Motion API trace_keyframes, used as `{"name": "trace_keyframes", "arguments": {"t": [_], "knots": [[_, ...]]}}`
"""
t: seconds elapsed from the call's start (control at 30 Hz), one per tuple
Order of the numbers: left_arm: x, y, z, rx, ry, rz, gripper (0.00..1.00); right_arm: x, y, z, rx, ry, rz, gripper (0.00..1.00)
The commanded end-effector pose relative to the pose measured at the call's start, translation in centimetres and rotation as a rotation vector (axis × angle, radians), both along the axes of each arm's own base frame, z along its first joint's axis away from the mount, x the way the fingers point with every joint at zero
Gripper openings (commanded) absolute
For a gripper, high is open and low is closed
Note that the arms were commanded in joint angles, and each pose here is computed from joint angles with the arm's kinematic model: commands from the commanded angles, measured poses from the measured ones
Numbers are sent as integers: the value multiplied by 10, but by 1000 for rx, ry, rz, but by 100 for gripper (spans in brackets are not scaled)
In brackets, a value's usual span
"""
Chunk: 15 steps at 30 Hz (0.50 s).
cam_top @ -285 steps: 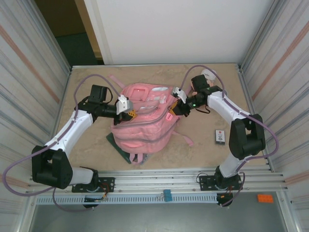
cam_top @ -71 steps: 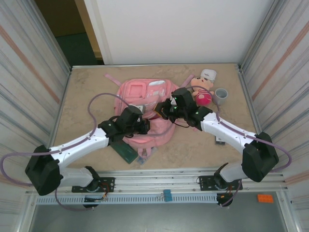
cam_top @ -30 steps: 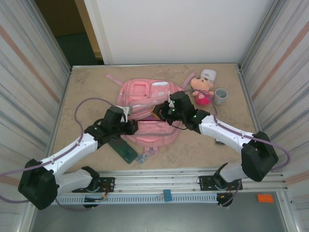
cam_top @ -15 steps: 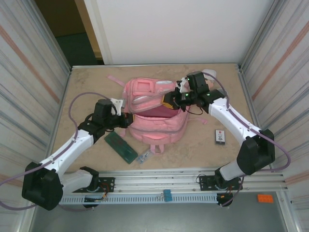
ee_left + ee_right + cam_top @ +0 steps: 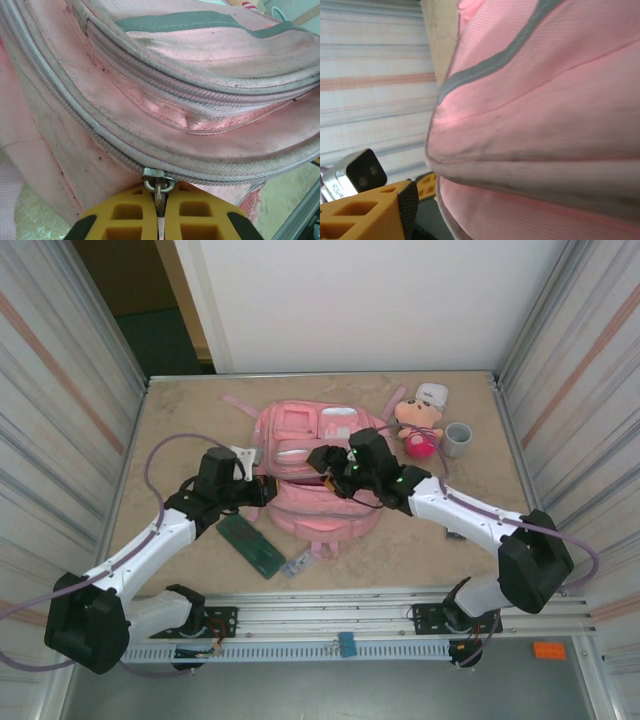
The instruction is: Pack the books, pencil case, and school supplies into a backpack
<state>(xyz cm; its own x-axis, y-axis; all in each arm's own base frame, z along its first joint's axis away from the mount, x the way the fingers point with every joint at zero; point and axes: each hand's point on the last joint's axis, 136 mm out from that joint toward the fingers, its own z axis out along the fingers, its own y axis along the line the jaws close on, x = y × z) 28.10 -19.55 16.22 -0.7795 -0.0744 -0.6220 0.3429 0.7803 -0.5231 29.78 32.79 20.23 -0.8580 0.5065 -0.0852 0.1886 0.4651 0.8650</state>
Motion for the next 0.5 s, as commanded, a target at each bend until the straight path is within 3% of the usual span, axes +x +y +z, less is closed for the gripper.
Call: {"name": "trace_keyframes", "arguments": {"t": [0.0,0.1,0.2,0.47], "knots": [[7,-11,23,-54,-84,-21,0,25,12,23,67,-76,-112,59],[8,-3,19,-12,-78,9,0,27,15,20,54,-77,-59,31],[10,14,10,78,-64,49,0,21,9,28,4,-114,32,10],[23,40,16,111,-88,55,0,15,-22,69,-69,-175,357,0]]}}
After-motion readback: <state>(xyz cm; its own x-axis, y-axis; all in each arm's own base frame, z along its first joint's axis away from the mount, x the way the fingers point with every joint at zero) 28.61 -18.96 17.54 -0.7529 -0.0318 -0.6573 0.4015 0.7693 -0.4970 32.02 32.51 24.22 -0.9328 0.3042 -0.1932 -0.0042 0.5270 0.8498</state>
